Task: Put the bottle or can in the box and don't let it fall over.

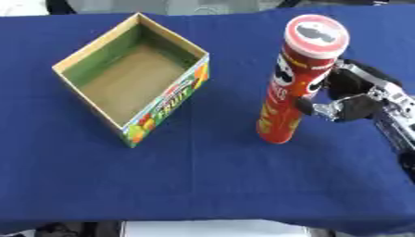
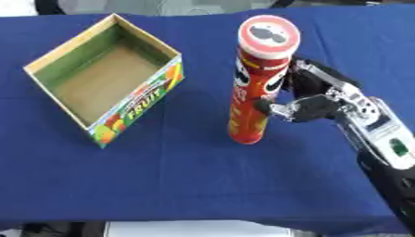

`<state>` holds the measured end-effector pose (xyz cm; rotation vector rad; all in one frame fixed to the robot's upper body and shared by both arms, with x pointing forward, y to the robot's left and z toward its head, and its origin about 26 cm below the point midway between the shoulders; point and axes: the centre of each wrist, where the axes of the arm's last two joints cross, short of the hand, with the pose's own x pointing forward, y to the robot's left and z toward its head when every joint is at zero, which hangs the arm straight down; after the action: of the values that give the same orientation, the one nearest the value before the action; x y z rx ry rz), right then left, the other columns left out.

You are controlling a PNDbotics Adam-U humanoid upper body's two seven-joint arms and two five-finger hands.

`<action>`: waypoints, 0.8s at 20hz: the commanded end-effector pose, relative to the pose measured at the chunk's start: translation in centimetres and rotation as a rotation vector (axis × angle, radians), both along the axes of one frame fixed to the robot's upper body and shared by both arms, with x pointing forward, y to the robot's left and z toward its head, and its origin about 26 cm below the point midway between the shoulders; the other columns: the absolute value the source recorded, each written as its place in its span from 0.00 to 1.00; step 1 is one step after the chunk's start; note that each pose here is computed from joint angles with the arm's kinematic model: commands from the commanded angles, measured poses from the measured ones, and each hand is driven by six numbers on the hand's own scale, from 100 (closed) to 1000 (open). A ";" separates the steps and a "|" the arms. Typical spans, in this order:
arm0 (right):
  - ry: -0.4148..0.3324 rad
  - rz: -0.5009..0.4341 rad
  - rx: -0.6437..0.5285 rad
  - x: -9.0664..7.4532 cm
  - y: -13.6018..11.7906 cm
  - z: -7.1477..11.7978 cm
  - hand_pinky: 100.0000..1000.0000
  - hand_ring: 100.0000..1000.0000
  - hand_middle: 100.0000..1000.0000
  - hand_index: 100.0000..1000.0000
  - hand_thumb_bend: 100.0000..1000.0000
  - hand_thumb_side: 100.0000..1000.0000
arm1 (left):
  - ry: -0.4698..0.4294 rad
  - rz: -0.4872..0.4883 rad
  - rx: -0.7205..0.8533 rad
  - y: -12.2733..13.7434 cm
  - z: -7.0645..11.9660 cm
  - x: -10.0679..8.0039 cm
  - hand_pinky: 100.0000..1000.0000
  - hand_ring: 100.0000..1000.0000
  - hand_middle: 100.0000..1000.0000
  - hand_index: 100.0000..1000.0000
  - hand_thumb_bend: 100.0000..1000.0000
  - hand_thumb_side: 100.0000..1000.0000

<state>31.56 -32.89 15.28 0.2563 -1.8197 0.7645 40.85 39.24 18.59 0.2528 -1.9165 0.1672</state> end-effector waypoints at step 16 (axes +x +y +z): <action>-0.042 0.027 0.013 0.6 1.0 1.5 0.92 0.98 0.99 0.96 0.32 0.00 | -0.037 -0.006 0.016 0.2 1.6 0.1 0.73 0.92 0.89 0.90 0.52 1.00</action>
<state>32.09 -31.89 15.79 0.2863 -1.8436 0.7649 40.98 38.97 18.60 0.2432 -1.9188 0.1687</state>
